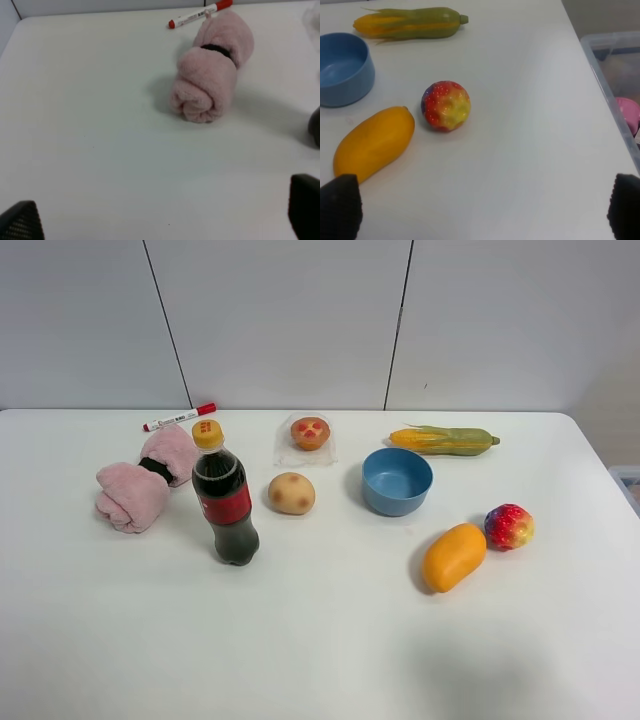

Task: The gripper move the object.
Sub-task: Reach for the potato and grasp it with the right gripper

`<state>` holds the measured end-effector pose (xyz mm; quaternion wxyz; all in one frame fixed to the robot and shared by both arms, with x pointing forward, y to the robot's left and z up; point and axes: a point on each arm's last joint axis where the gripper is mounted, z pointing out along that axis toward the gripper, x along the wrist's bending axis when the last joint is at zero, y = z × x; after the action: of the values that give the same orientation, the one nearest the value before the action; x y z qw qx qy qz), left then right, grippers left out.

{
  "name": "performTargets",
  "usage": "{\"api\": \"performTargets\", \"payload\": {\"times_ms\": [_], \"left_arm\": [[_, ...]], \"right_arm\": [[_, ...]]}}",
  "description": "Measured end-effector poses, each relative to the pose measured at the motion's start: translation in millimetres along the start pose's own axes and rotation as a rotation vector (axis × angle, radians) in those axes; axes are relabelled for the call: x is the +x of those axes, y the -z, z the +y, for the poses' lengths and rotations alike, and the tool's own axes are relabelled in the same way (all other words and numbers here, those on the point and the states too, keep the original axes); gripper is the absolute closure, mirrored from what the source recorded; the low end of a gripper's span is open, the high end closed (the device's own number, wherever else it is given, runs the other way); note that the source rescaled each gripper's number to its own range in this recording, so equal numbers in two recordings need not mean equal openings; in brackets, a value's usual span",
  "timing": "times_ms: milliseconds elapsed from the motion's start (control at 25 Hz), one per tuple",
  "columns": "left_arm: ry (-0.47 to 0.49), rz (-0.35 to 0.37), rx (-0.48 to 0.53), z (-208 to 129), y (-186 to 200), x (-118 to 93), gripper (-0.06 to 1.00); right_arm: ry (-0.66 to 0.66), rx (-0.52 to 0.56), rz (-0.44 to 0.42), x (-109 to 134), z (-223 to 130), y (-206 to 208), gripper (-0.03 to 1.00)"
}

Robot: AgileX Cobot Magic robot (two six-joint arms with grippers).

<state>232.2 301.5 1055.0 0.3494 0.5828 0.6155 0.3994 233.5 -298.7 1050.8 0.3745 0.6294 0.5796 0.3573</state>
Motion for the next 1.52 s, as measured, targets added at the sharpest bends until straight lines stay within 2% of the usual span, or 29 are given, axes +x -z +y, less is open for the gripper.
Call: {"api": "performTargets", "payload": {"times_ms": [160,520,680,920,1200,1520], "left_arm": [[0.000,0.000,0.000,0.0,0.0,0.0,-0.06],[0.000,0.000,0.000,0.0,0.0,0.0,-0.06],[0.000,0.000,0.000,0.0,0.0,0.0,-0.06],[0.000,0.000,0.000,0.0,0.0,0.0,-0.06],[0.000,0.000,0.000,0.0,0.0,0.0,-0.06],[0.000,0.000,0.000,0.0,0.0,0.0,-0.06]], "right_arm": [[0.010,0.000,0.000,0.0,0.0,0.0,-0.03],[0.149,0.002,0.005,0.4,0.1,-0.2,-0.03],[0.140,0.067,0.034,3.0,8.6,-7.9,-0.03],[0.164,0.154,0.057,5.5,54.2,-16.4,-0.03],[0.222,0.220,0.155,14.5,112.9,-39.0,-0.03],[0.257,0.379,0.268,22.7,132.4,-94.7,-0.03]]}}
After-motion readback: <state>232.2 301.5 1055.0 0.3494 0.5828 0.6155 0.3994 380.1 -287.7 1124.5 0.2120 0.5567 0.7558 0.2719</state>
